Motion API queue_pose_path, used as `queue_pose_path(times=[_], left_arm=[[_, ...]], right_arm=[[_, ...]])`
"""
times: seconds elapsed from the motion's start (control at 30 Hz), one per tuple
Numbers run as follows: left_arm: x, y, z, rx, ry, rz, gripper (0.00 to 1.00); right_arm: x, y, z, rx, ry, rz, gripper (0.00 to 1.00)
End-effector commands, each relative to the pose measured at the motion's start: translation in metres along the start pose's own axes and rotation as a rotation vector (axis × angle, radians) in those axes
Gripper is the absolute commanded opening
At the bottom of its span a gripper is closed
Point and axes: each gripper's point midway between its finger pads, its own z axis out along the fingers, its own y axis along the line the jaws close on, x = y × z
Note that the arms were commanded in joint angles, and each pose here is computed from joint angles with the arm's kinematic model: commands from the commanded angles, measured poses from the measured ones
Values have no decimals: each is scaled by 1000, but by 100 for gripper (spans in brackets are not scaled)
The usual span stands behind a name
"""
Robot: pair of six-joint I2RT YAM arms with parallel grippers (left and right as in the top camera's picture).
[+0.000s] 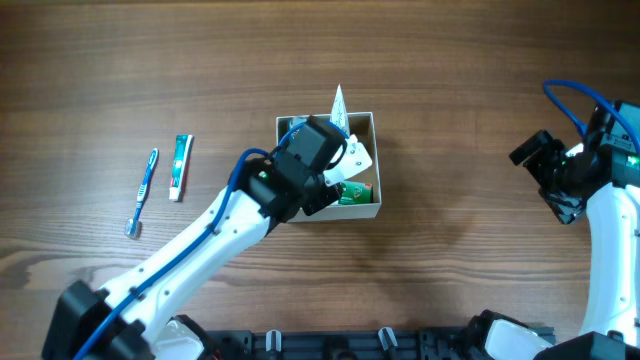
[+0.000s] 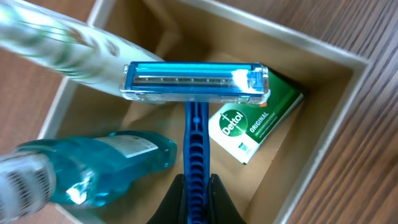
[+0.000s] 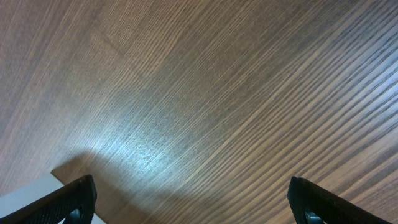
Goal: Pack container
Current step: 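Carry the razor into the box and release it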
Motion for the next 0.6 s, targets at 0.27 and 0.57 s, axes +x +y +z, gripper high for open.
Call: queue_pose_path(times=[0.27, 0.57], left_arm=[[-3, 13, -13, -69, -5, -36, 78], [49, 94, -112, -344, -43, -398, 100]], right_arm=[[2, 1, 0, -9, 6, -33, 100], [1, 1, 0, -12, 3, -58, 100]])
